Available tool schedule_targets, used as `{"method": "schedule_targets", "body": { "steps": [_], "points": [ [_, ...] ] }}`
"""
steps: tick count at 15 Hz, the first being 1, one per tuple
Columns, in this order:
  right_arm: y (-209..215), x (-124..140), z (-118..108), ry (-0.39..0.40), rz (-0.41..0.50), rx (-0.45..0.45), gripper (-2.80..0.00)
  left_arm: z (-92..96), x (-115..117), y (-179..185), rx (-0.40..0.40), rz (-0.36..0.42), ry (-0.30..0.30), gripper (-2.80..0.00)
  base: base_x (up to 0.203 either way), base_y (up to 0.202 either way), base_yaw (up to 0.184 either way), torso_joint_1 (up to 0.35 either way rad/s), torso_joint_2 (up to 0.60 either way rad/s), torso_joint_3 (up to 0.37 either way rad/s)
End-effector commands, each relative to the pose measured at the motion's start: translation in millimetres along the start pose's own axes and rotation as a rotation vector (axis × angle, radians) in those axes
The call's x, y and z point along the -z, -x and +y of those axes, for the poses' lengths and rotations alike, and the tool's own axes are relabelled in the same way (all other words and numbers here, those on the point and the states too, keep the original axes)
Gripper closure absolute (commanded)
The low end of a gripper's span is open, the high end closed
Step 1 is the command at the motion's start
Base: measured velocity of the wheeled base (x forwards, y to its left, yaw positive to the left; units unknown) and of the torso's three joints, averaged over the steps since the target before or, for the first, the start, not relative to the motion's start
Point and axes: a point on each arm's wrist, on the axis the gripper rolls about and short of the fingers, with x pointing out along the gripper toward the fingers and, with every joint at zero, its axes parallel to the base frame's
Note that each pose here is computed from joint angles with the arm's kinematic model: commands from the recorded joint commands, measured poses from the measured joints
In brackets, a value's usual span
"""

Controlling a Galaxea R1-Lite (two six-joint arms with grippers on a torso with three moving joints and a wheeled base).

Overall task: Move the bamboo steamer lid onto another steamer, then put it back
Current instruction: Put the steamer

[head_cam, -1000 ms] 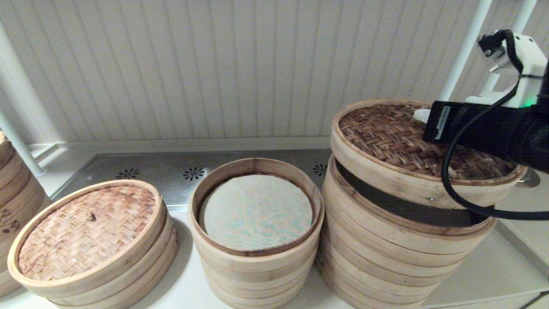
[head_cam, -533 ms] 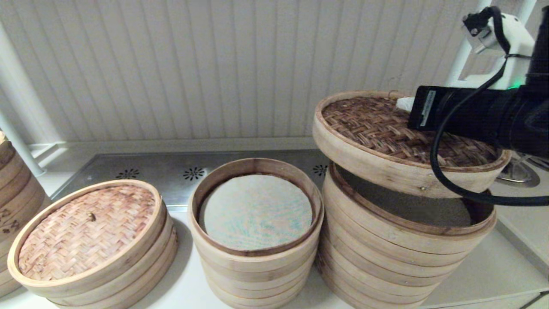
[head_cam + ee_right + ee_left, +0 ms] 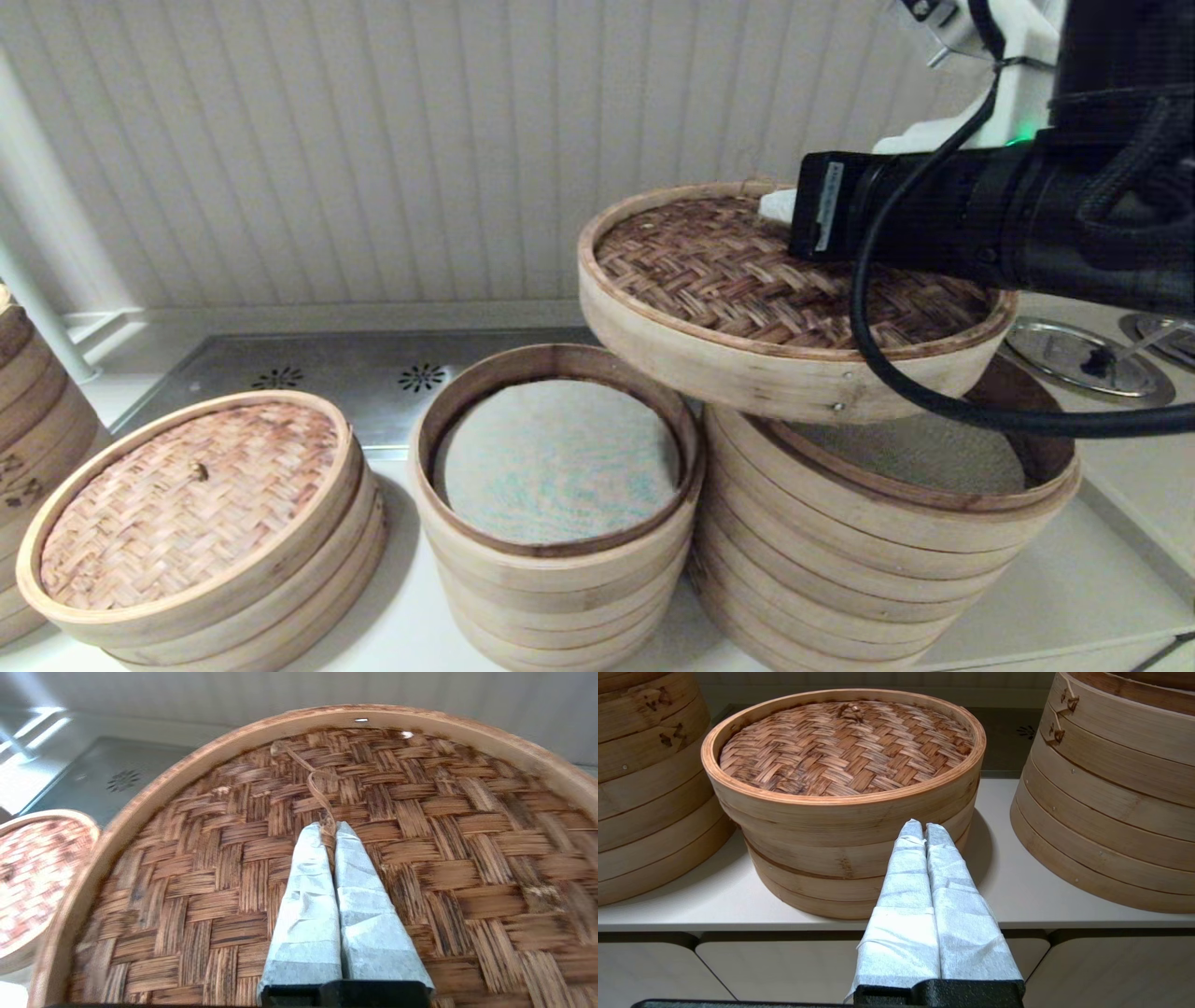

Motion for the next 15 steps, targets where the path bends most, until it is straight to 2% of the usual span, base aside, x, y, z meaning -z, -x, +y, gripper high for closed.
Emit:
{"method": "schedule_targets", "body": {
  "steps": [1, 10, 15],
  "points": [
    [-21.1, 12.6, 19.4, 0.018, 0.048, -0.037, 0.00, 0.0, 0.0, 0.0, 0.000, -0.001, 0.000, 0.00, 0.000, 0.000, 0.000, 0.000, 0.00, 0.000],
    [-66.3, 32.9, 85.4, 0.058, 0.113, -0.157, 0.00, 0.0, -0.4, 0.1, 0.000, -0.002, 0.000, 0.00, 0.000, 0.000, 0.000, 0.000, 0.00, 0.000],
    [-99.8, 65.3, 106.1, 0.090, 0.182, -0.164, 0.00, 0.0, -0.1, -0.1, 0.000, 0.001, 0.000, 0.00, 0.000, 0.000, 0.000, 0.000, 0.00, 0.000]
  ]
}}
